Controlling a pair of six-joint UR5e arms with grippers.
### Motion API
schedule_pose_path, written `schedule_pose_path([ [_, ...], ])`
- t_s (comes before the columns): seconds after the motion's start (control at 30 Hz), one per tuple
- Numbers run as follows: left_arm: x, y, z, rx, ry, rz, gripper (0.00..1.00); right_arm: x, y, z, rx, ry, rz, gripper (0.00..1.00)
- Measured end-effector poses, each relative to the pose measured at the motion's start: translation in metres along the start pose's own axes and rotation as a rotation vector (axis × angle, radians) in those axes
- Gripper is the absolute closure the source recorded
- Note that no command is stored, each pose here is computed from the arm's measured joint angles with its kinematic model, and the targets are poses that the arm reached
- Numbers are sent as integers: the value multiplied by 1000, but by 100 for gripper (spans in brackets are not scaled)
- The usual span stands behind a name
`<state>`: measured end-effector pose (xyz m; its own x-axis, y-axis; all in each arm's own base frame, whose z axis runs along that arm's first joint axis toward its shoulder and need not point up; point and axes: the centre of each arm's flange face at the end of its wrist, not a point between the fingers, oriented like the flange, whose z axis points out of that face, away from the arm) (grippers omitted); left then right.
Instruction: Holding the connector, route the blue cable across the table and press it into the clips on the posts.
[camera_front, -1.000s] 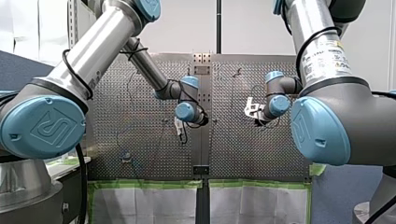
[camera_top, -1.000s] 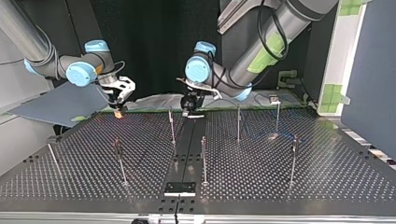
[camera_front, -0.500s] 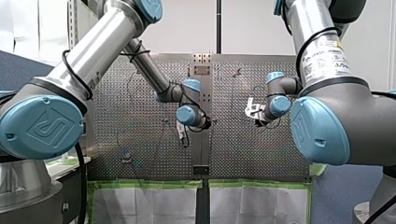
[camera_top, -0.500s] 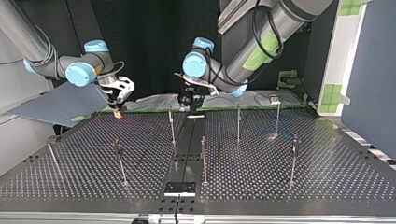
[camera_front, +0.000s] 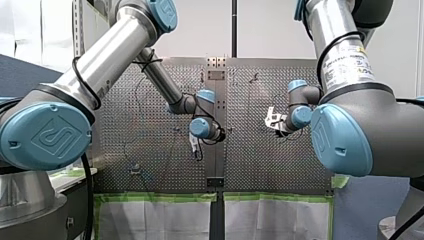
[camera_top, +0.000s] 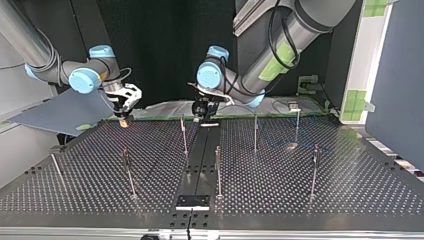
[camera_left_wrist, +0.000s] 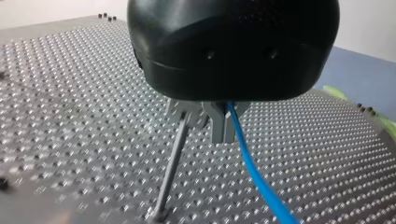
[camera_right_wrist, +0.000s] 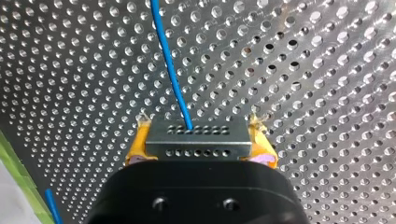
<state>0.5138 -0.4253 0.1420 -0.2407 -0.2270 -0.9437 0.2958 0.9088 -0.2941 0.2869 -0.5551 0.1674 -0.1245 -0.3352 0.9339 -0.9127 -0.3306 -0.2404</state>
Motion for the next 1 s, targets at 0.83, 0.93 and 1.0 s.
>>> schedule_pose_path([
  [0.83,-23,19,57,18,14,15,100,14,27,28,-24,37,0,100],
  [0.93,-23,21,58,9,14,15,100,14,32,30,-30,38,1,100],
  [1.0,-23,23,59,1,14,15,100,15,35,31,-35,39,2,100],
])
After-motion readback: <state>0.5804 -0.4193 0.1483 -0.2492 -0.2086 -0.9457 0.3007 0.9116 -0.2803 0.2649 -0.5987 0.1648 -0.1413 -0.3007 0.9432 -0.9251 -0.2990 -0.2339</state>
